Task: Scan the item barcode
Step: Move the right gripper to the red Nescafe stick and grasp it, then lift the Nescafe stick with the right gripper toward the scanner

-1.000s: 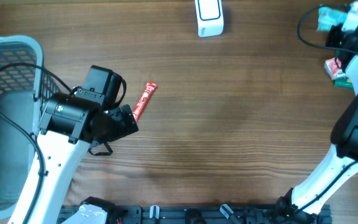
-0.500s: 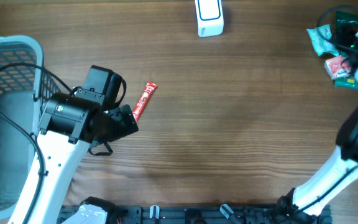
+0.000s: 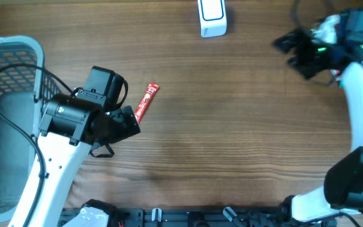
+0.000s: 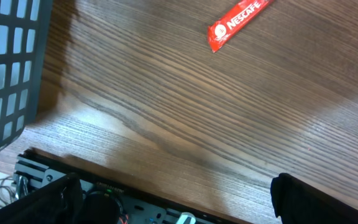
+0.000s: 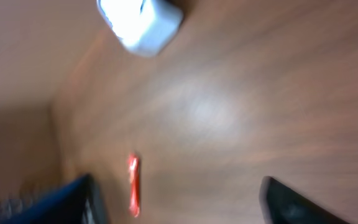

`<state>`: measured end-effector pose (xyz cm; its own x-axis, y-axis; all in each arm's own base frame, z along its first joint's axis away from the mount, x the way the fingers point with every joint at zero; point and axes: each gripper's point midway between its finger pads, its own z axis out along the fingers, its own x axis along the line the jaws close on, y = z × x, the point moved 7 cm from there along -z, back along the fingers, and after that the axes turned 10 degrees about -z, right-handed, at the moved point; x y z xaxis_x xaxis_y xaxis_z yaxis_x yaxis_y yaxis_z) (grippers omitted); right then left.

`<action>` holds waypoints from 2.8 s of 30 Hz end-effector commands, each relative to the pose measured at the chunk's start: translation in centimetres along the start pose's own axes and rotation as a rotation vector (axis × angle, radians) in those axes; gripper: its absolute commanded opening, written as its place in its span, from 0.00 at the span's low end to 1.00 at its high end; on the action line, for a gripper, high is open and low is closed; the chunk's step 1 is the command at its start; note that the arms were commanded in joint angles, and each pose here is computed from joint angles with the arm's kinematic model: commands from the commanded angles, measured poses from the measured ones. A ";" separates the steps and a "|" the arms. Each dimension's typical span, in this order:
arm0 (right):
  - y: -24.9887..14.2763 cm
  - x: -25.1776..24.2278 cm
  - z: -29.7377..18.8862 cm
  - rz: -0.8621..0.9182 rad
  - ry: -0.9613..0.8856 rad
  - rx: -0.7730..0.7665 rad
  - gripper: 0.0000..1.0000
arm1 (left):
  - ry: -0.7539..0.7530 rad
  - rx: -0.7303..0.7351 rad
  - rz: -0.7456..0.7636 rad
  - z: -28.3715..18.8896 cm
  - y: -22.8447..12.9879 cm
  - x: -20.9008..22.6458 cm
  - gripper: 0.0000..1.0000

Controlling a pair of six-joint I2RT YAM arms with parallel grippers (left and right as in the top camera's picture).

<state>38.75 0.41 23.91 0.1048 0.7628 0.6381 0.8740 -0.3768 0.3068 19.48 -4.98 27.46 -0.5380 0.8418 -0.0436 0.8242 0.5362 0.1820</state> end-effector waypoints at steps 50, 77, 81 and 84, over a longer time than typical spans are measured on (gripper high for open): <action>-24.5 11.2 29.0 -0.317 0.034 0.315 0.22 | -0.008 -0.002 0.011 -0.2 0.0 0.1 1.00; -24.0 10.4 22.9 -0.733 -0.312 0.274 0.61 | -0.009 -0.003 0.011 -0.2 0.0 0.1 1.00; -23.9 9.7 23.1 -0.701 -0.361 0.258 0.60 | -0.009 -0.003 0.011 -0.2 0.0 0.1 1.00; -24.2 8.9 23.7 -0.704 -0.391 0.271 0.44 | -0.009 -0.003 0.011 -0.2 0.0 0.1 1.00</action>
<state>29.50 29.24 6.83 -0.4214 0.9012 0.1017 0.8633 0.3642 0.3495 19.48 -4.98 27.46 -0.5380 0.8418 -0.0436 0.8242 0.5362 0.1820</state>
